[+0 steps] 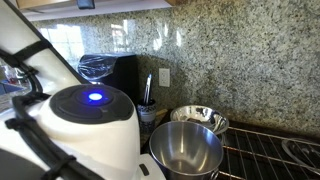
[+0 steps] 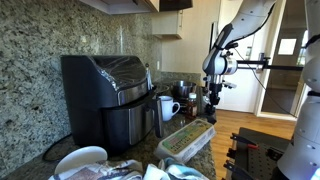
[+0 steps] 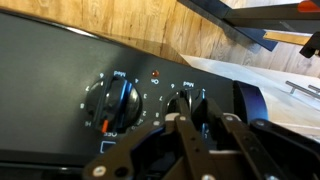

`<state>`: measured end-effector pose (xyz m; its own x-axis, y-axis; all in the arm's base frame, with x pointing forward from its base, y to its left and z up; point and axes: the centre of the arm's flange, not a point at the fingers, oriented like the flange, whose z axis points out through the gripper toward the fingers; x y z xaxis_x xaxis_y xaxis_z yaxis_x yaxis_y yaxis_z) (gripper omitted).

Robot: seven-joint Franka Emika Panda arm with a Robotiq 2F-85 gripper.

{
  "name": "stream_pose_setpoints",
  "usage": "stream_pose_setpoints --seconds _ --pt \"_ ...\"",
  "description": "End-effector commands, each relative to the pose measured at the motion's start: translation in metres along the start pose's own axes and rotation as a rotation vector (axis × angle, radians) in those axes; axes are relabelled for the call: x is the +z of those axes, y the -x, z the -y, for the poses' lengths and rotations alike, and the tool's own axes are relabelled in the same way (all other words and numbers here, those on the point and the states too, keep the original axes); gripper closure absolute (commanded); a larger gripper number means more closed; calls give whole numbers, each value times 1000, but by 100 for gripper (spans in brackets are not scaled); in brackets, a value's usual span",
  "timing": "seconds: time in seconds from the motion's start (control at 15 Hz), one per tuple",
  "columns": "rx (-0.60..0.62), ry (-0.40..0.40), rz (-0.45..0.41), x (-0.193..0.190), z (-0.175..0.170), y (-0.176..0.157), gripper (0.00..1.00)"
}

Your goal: Twist the first knob on the stove

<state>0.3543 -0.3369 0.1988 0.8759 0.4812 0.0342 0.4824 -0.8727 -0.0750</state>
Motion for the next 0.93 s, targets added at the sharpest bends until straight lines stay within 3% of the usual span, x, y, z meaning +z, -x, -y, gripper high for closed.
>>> stream_pose_setpoints --seconds 0.0,0.87 --pt "-51 -94 -19 35 32 -36 93" --pt "-54 -147 -33 53 44 -33 93"
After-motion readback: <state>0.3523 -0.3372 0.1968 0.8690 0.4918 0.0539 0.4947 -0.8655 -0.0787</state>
